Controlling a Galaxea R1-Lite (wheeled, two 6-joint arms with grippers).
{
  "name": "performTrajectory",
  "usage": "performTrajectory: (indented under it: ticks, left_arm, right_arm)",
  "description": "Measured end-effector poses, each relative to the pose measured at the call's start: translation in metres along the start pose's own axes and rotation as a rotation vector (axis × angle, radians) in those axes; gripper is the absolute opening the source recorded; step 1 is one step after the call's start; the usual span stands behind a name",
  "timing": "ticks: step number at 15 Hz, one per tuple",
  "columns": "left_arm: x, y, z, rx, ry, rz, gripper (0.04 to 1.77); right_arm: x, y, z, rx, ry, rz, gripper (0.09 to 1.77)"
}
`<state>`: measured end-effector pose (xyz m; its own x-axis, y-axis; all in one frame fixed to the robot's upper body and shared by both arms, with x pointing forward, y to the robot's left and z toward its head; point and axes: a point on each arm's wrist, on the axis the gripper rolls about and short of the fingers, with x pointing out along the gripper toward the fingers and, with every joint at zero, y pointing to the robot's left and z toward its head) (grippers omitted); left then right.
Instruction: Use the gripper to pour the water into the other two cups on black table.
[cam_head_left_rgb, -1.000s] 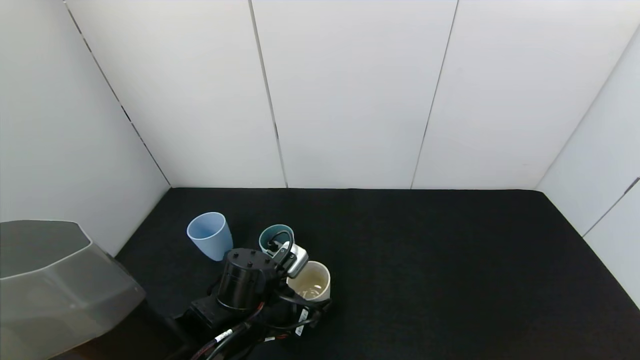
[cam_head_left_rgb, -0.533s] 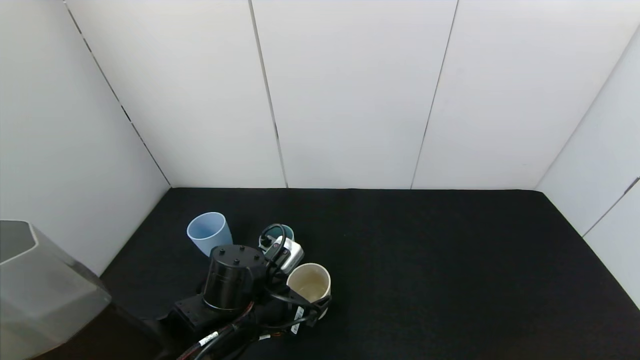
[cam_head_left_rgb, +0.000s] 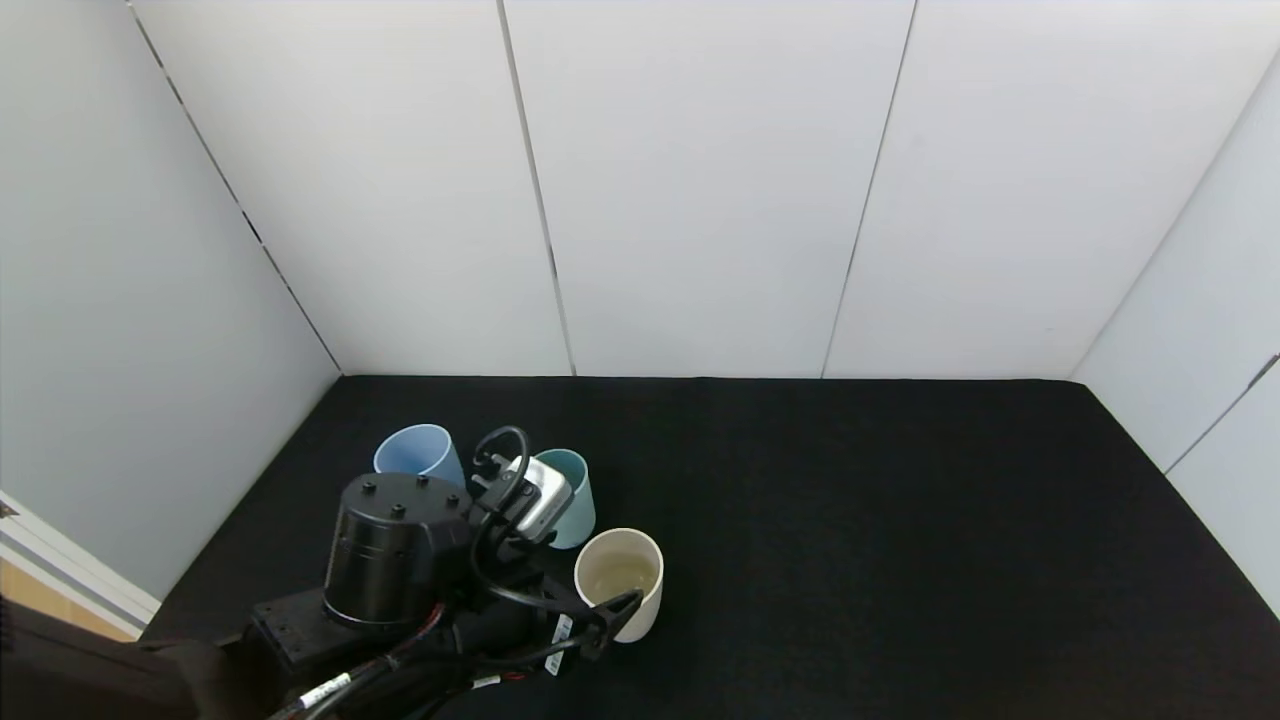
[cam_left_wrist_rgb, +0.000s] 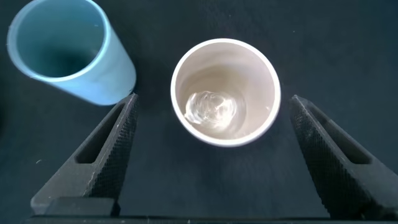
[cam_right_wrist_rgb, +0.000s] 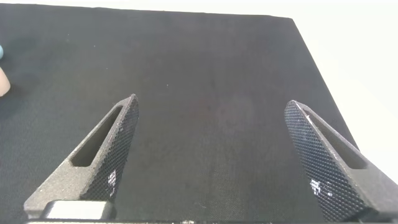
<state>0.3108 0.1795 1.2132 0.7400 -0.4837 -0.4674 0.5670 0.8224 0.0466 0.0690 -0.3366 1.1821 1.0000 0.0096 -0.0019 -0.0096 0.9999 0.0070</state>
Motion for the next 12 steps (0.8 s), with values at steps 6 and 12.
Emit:
performTrajectory:
  ticks: [6, 12]
  left_arm:
    - [-0.068, 0.009, 0.026, -0.011, -0.019, 0.026, 1.70]
    - [-0.138, 0.021, 0.027, -0.037, -0.076, 0.104, 1.71]
  right_arm:
    - [0.000, 0.000, 0.000, 0.000, 0.000, 0.000, 1.71]
    - [0.000, 0.000, 0.000, 0.000, 0.000, 0.000, 1.71]
